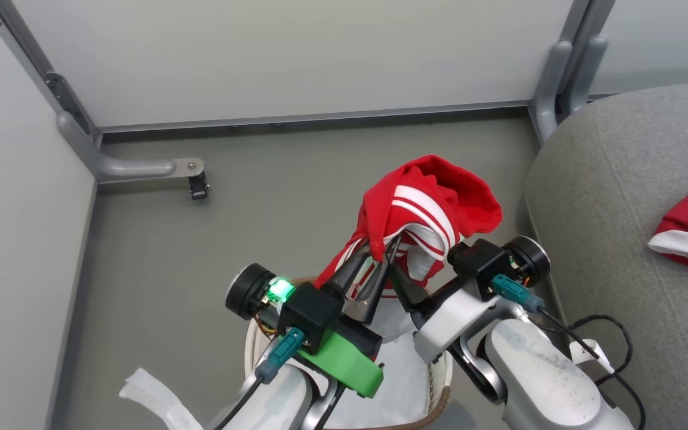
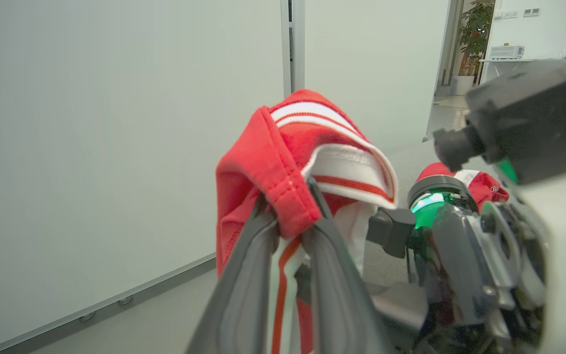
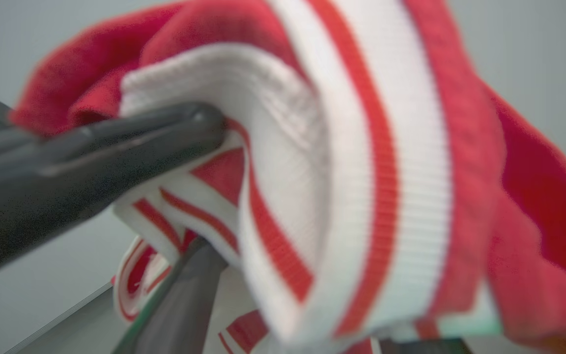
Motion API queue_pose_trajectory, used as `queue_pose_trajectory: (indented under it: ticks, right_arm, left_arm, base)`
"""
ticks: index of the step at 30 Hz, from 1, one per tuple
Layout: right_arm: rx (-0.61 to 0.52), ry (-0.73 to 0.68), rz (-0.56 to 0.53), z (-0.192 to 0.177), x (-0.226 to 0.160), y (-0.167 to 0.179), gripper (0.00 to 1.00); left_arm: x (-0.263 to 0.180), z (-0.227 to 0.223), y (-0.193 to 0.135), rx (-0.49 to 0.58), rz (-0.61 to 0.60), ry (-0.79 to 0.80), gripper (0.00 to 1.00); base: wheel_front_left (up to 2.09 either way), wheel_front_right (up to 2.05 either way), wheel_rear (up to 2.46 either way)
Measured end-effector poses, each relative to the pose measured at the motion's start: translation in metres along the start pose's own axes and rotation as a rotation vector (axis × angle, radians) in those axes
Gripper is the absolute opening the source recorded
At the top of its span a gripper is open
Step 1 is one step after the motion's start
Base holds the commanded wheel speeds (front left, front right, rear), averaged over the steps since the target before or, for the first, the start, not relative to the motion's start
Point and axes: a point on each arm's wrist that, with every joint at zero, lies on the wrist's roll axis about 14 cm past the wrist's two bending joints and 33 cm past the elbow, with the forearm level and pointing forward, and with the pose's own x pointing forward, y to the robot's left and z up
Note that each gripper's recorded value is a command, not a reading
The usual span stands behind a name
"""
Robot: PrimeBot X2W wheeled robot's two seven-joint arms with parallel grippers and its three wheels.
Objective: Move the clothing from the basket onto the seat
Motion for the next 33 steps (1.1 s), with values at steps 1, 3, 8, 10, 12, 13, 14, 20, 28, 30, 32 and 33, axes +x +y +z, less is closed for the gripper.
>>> queue_pose_trajectory:
  ticks: [1, 3, 8, 10, 12, 13, 14, 20, 28, 30, 32, 33]
  right_arm:
    - [0.004, 0.001, 0.004, 0.0, 0.001, 0.001, 0.0]
    - [0.021, -0.011, 0.004, 0.003, 0.005, 0.002, 0.0]
    - [0.039, -0.02, -0.005, 0.004, 0.006, -0.001, 0.0]
    - [0.043, -0.024, -0.022, 0.005, 0.004, -0.006, 0.0]
    - [0.045, -0.026, -0.05, 0.004, -0.001, -0.014, 0.0]
    - [0.043, -0.028, -0.06, 0.005, -0.003, -0.017, 0.0]
    - [0.039, -0.035, -0.076, 0.007, -0.005, -0.022, 0.0]
    - [-0.007, -0.047, -0.18, 0.015, -0.025, -0.055, 0.0]
    - [-0.059, -0.047, -0.365, 0.023, -0.071, -0.105, 0.0]
    - [-0.067, -0.044, -0.411, 0.025, -0.084, -0.116, 0.0]
    - [-0.073, -0.036, -0.455, 0.025, -0.098, -0.124, 0.0]
    - [-0.076, -0.033, -0.474, 0.025, -0.105, -0.128, 0.0]
  left_arm:
    - [-0.001, -0.001, 0.0, 0.001, 0.0, 0.004, 0.0]
    - [-0.003, -0.002, 0.002, -0.002, 0.009, 0.008, 0.0]
    - [-0.004, -0.008, 0.007, -0.004, 0.029, 0.024, 0.0]
    - [-0.003, -0.009, 0.008, -0.005, 0.033, 0.028, 0.0]
    - [-0.001, -0.012, 0.009, -0.003, 0.035, 0.034, 0.4]
    - [0.0, -0.014, 0.009, -0.005, 0.035, 0.037, 0.71]
    - [0.001, -0.016, 0.009, -0.008, 0.035, 0.043, 1.0]
    - [0.013, -0.03, 0.004, -0.012, 0.005, 0.068, 1.0]
    - [0.037, -0.051, -0.023, -0.027, -0.112, 0.1, 1.0]
    - [0.043, -0.056, -0.031, -0.035, -0.146, 0.107, 1.0]
    - [0.049, -0.06, -0.042, -0.045, -0.183, 0.109, 1.0]
    - [0.051, -0.062, -0.047, -0.05, -0.2, 0.109, 1.0]
  base:
    - [0.0, 0.0, 0.0]
    - [0.0, 0.0, 0.0]
    - [0.0, 0.0, 0.0]
    - [0.0, 0.0, 0.0]
    - [0.0, 0.0, 0.0]
    - [0.0, 0.0, 0.0]
    - [0.0, 0.0, 0.0]
    - [0.0, 0.0, 0.0]
    - [0.0, 0.0, 0.0]
    - [0.0, 0.0, 0.0]
    - [0.0, 0.0, 0.0]
    - [0.0, 0.0, 0.0]
